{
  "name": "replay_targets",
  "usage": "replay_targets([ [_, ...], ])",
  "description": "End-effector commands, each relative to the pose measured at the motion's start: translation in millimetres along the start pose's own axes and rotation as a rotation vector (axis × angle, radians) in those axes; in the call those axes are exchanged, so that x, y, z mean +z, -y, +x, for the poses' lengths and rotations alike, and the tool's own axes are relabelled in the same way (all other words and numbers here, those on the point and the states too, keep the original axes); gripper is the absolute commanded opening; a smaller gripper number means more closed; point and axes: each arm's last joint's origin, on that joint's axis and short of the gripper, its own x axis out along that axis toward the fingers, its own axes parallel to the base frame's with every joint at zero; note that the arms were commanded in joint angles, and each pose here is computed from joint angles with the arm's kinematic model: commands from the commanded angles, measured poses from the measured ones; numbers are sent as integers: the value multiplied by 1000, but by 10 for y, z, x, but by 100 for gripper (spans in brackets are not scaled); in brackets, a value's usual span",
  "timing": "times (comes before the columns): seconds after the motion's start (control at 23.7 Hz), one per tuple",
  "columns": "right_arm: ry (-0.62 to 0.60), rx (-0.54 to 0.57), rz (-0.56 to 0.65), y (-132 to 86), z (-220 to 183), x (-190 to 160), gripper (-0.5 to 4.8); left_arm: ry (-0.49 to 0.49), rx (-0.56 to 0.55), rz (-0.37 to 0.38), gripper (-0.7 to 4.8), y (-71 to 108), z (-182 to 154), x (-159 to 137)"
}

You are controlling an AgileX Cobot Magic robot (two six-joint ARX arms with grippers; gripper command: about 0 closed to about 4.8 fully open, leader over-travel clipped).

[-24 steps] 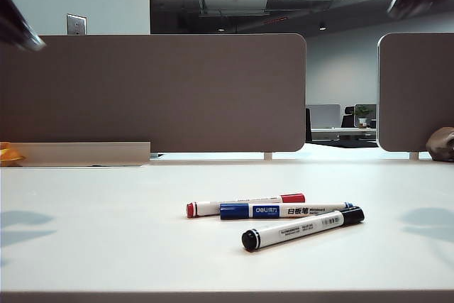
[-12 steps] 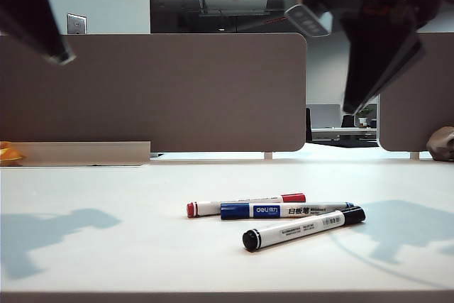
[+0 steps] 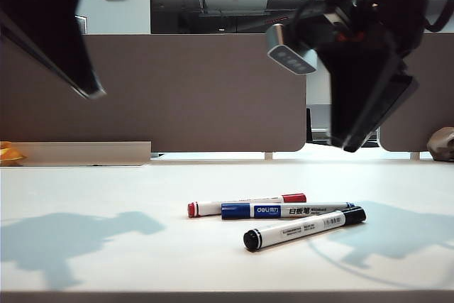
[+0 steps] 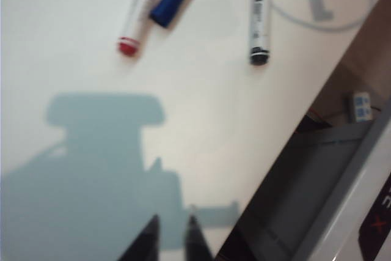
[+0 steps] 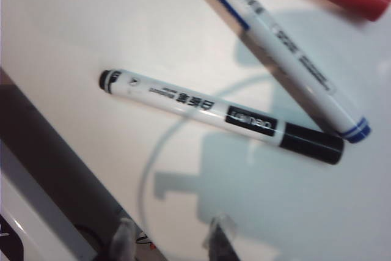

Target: Pick up the markers one by one and line them up horizontally in a straight line on the table.

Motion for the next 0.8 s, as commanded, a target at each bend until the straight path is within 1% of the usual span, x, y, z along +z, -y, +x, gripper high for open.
replay_targets([
  [0.04,2,8,-10,-41,5,13,141,-7,-42,10,128,2,253,126],
  [0.08,-1,6,-9,-41,5,10,141,-35,-68,50,128,85,411,179],
  [0.17,-9,-3,-7,-38,5,3,141,-67,-54,98,127,176,565,226],
  [0.21,-11,-20,-8,-33,5,4,142,-66,-53,116,128,211,620,250],
  [0.25,-25,-75,-7,-14,1,-1,150,-44,-69,153,127,288,715,308],
  [0.3,-33,-110,-2,5,-12,-13,150,-33,-73,169,127,326,749,332],
  [0.34,-41,-137,6,28,-33,-29,150,-11,-76,195,127,378,792,370],
  [0.38,-43,-142,6,30,-35,-32,150,4,-77,205,127,398,812,391],
  [0.42,-43,-149,13,49,-43,-37,149,27,-77,202,127,420,845,425],
  [0.51,-48,-157,35,99,-62,-61,148,62,-72,172,126,411,886,482],
  [0.55,-56,-171,36,105,-63,-66,148,66,-71,171,126,407,900,494],
  [0.68,-124,-335,39,151,-80,-103,144,58,-80,169,126,379,986,611],
  [0.8,-129,-418,58,208,-133,-124,144,43,-90,165,126,354,1091,694],
])
